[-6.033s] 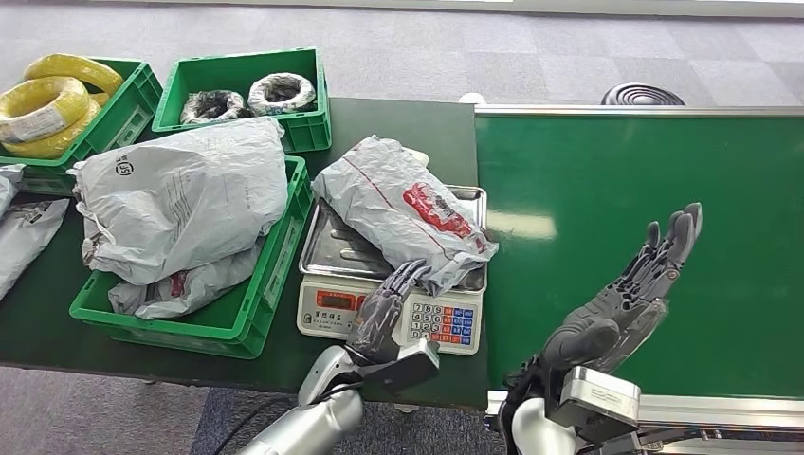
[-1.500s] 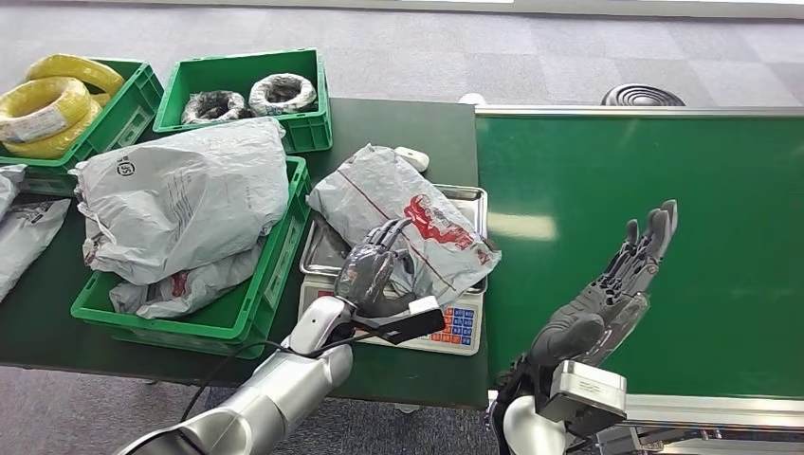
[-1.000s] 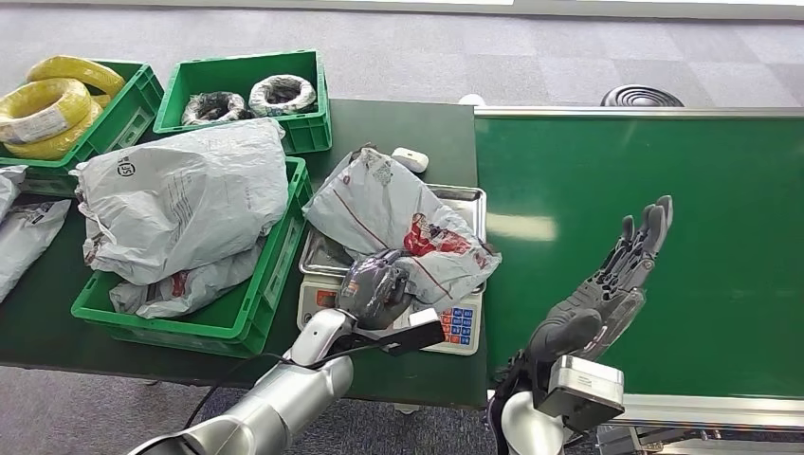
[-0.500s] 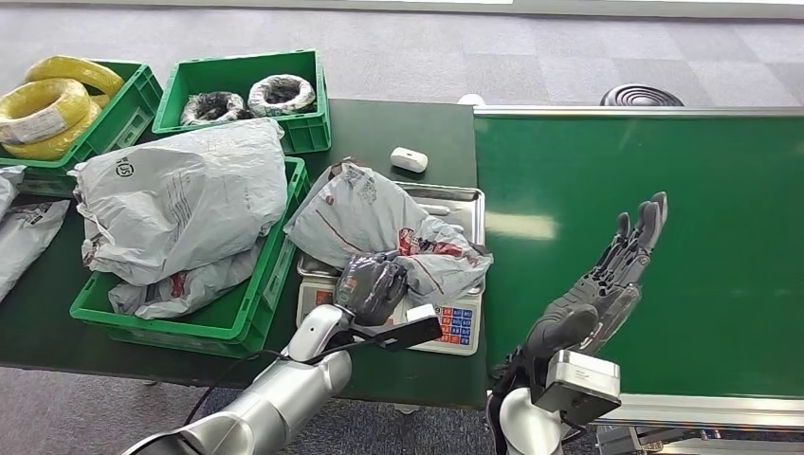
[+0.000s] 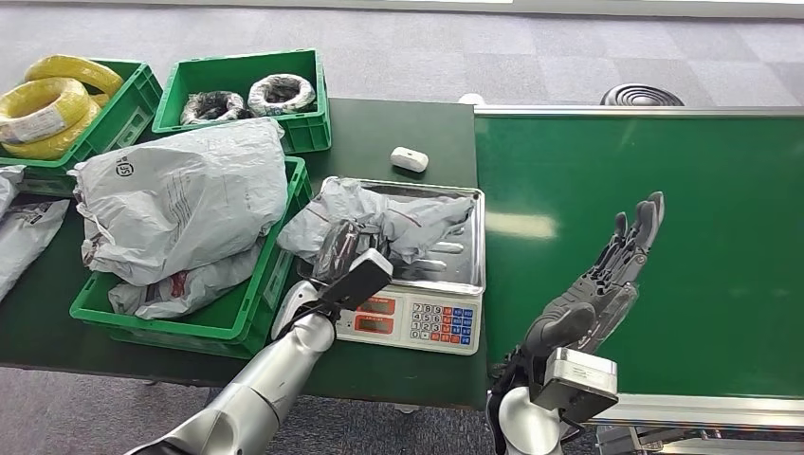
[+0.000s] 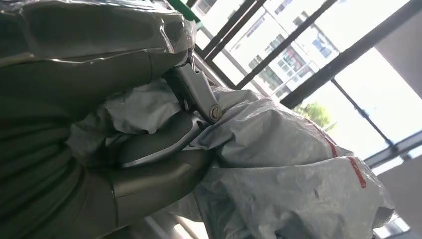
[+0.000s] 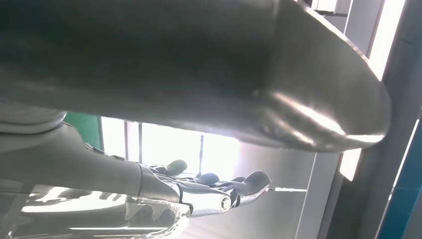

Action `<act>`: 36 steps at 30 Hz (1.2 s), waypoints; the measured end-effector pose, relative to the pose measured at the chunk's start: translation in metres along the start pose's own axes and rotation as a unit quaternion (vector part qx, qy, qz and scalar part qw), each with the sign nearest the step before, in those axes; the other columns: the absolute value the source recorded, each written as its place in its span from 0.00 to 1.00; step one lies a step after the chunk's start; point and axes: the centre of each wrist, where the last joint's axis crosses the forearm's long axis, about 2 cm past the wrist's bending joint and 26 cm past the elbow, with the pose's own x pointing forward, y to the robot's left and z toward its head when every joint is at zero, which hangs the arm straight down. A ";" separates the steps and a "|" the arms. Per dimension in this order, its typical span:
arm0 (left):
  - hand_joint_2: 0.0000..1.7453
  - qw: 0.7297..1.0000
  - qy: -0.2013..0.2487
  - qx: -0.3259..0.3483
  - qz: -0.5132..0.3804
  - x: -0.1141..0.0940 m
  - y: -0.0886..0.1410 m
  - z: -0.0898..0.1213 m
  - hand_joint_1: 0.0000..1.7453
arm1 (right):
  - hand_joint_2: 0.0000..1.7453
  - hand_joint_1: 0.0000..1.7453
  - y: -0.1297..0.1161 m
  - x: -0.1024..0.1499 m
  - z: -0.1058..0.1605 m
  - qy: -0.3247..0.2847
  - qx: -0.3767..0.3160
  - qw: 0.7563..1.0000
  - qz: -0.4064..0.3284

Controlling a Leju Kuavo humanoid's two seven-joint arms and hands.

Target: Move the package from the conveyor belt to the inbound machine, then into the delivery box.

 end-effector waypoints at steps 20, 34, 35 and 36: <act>1.00 0.963 -0.067 0.260 -0.015 0.044 0.111 -0.054 0.95 | 0.00 0.00 -0.012 0.002 0.008 0.006 -0.004 1.000 0.017; 1.00 0.922 0.013 0.362 -0.137 -0.027 0.193 -0.050 0.94 | 0.00 0.00 -0.014 0.001 0.008 0.009 -0.007 1.000 0.019; 1.00 0.919 0.023 0.366 -0.143 -0.032 0.198 -0.048 0.94 | 0.00 0.00 -0.014 0.001 0.008 0.009 -0.008 1.000 0.019; 1.00 0.917 0.033 0.370 -0.147 -0.037 0.203 -0.046 0.94 | 0.00 0.00 -0.014 0.001 0.008 0.009 -0.008 1.000 0.020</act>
